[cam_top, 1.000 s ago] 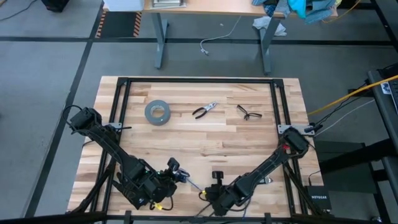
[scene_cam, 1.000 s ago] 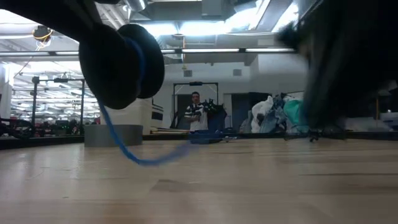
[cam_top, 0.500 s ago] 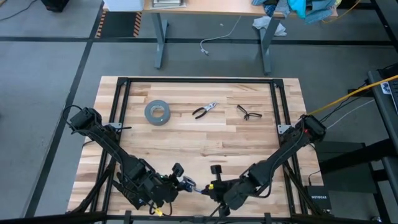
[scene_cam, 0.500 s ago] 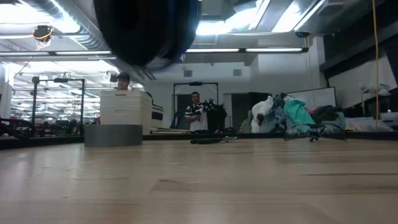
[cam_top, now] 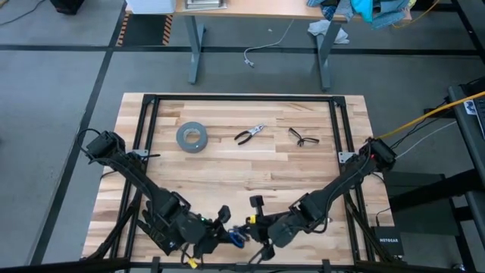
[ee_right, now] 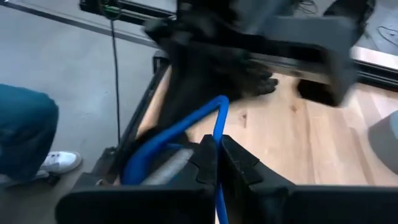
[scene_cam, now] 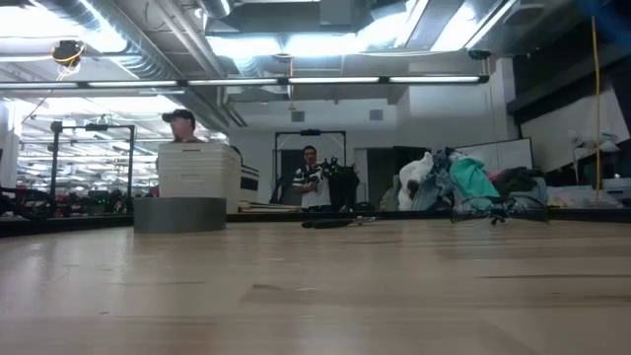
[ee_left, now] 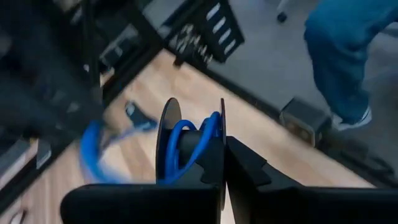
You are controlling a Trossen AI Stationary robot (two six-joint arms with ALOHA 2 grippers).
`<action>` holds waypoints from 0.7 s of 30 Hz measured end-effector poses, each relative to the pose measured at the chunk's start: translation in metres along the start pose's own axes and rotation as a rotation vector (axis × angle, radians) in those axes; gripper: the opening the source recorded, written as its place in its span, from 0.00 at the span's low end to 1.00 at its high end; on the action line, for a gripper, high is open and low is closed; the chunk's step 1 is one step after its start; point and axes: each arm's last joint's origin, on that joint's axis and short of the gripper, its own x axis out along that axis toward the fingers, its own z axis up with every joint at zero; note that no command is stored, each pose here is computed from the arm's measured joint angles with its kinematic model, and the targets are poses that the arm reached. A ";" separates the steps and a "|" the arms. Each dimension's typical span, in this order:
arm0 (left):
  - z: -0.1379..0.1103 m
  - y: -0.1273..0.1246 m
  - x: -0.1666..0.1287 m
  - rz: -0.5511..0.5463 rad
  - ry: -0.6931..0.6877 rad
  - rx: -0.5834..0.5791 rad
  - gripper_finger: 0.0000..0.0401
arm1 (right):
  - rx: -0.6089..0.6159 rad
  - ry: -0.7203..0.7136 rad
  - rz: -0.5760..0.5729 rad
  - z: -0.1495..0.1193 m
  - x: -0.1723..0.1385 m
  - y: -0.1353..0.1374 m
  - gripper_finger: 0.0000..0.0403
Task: Coil cords
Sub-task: Coil the blue wire cable onto the black spool
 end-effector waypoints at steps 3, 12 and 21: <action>0.005 -0.002 -0.001 -0.011 -0.050 0.023 0.00 | 0.005 0.001 -0.005 0.001 0.002 -0.005 0.01; 0.010 -0.011 -0.005 -0.005 -0.062 0.098 0.00 | 0.016 0.062 0.014 -0.012 0.020 -0.005 0.01; 0.024 -0.015 -0.012 0.048 -0.152 0.176 0.00 | 0.042 0.120 0.035 -0.021 0.026 -0.002 0.01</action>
